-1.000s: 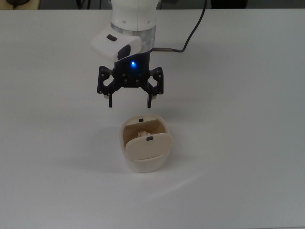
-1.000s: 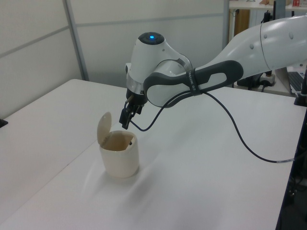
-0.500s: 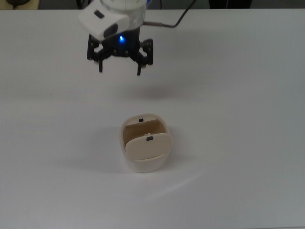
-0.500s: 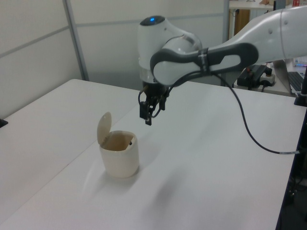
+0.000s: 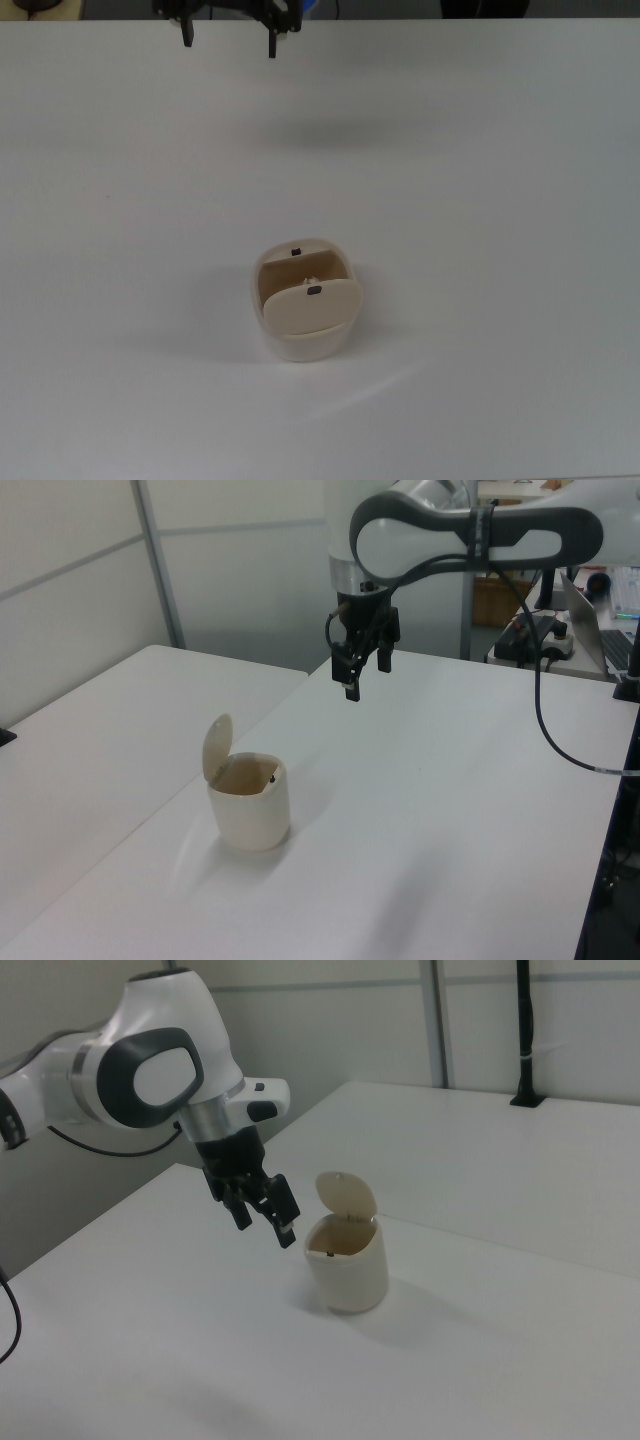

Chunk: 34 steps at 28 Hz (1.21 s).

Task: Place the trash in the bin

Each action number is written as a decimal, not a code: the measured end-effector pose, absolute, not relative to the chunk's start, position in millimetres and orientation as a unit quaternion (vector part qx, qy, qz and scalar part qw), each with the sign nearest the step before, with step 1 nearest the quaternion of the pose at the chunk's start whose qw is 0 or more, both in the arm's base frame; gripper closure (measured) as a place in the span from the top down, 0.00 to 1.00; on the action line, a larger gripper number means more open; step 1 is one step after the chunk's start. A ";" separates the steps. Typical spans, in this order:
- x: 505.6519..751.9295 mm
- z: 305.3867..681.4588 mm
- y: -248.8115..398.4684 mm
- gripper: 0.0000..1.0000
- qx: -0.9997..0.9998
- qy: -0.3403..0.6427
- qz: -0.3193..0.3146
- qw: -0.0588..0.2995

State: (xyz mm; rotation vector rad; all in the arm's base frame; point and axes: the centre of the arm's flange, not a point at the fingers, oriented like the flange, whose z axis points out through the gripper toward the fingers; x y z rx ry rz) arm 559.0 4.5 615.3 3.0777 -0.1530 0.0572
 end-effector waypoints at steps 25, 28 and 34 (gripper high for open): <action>551.6 629.0 -18.8 1.00 0.997 -0.072 0.022 0.011; 551.3 628.8 -18.8 1.00 0.998 -0.051 0.021 0.012; 551.3 628.8 -18.8 1.00 0.999 -0.025 0.020 0.012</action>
